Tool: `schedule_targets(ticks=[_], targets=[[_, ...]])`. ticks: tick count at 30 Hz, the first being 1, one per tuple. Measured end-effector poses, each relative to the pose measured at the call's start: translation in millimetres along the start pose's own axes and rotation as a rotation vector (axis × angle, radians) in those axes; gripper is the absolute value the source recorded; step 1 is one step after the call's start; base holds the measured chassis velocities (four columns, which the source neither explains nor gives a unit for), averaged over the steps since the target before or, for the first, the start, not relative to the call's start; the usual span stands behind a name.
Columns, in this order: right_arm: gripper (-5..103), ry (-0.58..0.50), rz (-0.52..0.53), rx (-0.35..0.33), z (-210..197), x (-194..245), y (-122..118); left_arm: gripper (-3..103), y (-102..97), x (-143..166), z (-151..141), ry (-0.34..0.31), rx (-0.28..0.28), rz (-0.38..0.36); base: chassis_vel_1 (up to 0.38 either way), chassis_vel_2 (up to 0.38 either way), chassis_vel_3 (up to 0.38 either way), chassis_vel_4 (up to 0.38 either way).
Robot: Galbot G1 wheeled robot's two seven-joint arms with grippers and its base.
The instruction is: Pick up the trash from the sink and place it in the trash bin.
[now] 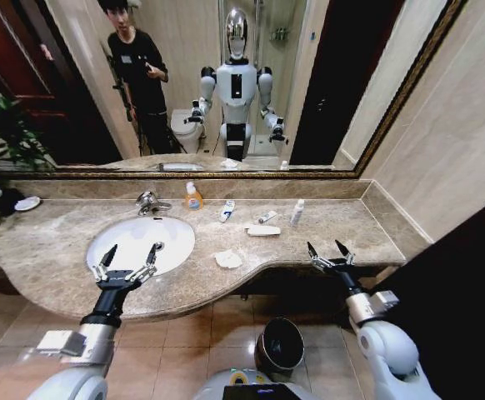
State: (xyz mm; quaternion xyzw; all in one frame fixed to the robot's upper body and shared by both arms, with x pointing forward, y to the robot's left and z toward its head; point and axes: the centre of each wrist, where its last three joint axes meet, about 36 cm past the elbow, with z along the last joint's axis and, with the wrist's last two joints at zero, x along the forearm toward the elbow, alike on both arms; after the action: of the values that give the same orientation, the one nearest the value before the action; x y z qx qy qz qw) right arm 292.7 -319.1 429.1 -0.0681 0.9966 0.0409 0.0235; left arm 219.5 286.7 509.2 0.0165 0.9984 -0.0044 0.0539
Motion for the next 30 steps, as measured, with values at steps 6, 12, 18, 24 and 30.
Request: schedule_targets(ticks=[6, 12, 18, 24, 30], targets=[[100, 0.021, -0.051, -0.045, 6, -34, -8, 100, 0.0, 0, 0, 0.000, 0.000, 0.000, 0.000, 0.000, 0.000, 0.000], [100, -0.012, -0.070, 0.043, 25, -76, -26, 100, 0.0, 0, 0, 0.000, 0.000, 0.000, 0.000, 0.000, 0.000, 0.000], [100, -0.008, -0.058, 0.045, 31, -119, -46, 100, 0.0, 0, 0, 0.000, 0.000, 0.000, 0.000, 0.000, 0.000, 0.000], [100, 0.003, -0.054, 0.042, 32, -150, -67, 100, 0.0, 0, 0, 0.000, 0.000, 0.000, 0.000, 0.000, 0.000, 0.000], [100, 0.018, -0.044, 0.019, 33, -165, -76, 100, 0.0, 0, 0, 0.000, 0.000, 0.000, 0.000, 0.000, 0.000, 0.000]])
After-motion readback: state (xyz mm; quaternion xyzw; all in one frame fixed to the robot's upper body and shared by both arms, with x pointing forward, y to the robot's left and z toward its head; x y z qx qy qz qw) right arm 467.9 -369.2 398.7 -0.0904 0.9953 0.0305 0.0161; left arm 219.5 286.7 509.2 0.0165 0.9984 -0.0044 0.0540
